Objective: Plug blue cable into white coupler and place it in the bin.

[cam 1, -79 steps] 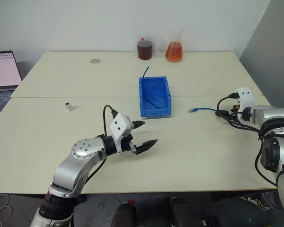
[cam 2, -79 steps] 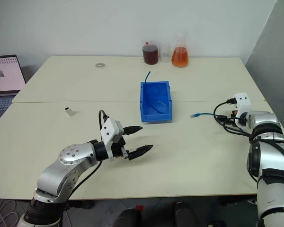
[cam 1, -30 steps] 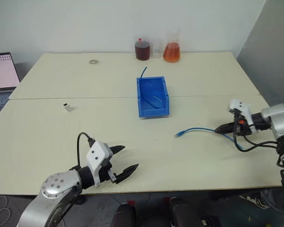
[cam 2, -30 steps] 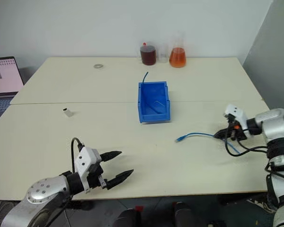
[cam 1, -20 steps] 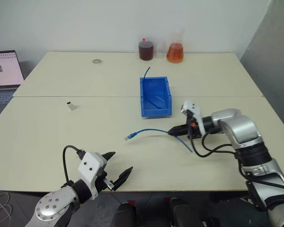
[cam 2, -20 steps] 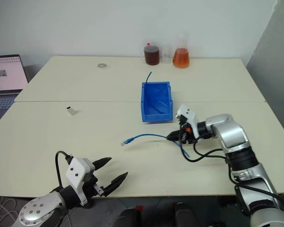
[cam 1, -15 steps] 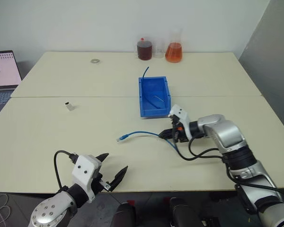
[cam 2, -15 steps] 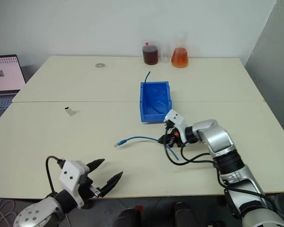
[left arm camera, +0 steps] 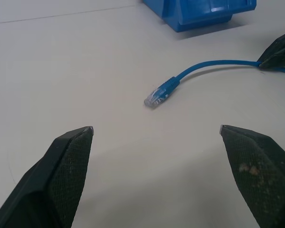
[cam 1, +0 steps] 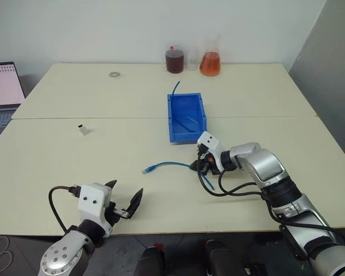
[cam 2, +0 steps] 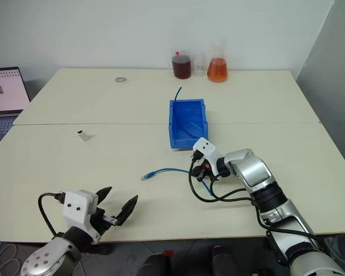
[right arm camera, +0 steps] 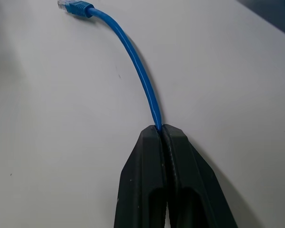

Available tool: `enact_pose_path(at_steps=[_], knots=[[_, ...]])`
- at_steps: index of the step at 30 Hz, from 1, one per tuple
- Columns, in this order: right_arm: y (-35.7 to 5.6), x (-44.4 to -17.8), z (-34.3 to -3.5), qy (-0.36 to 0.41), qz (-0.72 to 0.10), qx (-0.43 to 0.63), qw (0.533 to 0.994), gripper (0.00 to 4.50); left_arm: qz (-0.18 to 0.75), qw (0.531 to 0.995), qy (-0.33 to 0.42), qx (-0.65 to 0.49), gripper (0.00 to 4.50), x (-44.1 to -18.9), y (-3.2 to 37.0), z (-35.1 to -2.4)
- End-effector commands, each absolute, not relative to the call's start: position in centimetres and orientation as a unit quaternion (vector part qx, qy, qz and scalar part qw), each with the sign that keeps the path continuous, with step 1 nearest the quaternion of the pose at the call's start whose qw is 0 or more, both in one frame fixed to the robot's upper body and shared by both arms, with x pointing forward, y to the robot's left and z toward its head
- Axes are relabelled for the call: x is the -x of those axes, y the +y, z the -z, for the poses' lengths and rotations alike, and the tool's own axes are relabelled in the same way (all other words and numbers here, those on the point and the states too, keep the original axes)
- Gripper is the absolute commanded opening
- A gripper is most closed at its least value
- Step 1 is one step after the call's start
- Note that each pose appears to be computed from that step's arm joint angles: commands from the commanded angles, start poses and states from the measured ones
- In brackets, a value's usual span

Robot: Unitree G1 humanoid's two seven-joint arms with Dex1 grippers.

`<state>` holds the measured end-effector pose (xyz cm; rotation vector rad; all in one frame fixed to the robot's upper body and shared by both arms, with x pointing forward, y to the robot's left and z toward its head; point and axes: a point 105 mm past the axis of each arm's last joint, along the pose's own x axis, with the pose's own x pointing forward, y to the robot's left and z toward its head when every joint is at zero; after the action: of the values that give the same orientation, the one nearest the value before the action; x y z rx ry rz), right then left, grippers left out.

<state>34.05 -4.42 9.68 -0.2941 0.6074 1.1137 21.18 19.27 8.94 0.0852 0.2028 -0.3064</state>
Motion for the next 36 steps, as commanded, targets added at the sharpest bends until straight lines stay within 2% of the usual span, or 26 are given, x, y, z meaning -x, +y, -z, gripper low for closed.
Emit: enact_pose_path(at_steps=[1,2,5,6,17,18,30,36], knots=[[-3.9,-33.9,-10.7,0.266,-0.531,0.133,0.794,0.47,0.16,0.982,0.09,-0.047,4.5,-21.3,18.9,-9.3],[-3.9,-33.9,-10.8,0.266,-0.531,0.13,0.794,0.54,0.16,0.982,0.089,-0.046,4.5,-21.4,18.9,-9.4],[-3.9,-33.9,-11.0,0.263,-0.534,0.129,0.793,1.38,0.159,0.982,0.088,-0.046,4.5,-21.6,19.0,-9.4],[-3.9,-33.9,-11.1,0.262,-0.535,0.13,0.793,1.49,0.159,0.982,0.087,-0.047,4.5,-21.7,19.0,-9.5],[-5.1,-33.1,-12.8,0.249,-0.545,0.123,0.791,4.39,0.169,0.981,0.085,-0.04,4.5,-22.0,18.8,-9.5],[-5.2,-32.9,-13.0,0.249,-0.547,0.122,0.79,4.49,0.171,0.981,0.085,-0.039,4.5,-21.9,18.7,-9.6],[-5.8,-32.1,-13.7,0.244,-0.543,0.118,0.795,4.49,0.185,0.978,0.091,-0.036,4.5,-21.5,18.8,-9.8],[-6.7,-32.1,-14.7,0.223,-0.545,0.116,0.8,4.49,0.18,0.976,0.1,-0.066,4.5,-21.5,21.4,-11.0]])
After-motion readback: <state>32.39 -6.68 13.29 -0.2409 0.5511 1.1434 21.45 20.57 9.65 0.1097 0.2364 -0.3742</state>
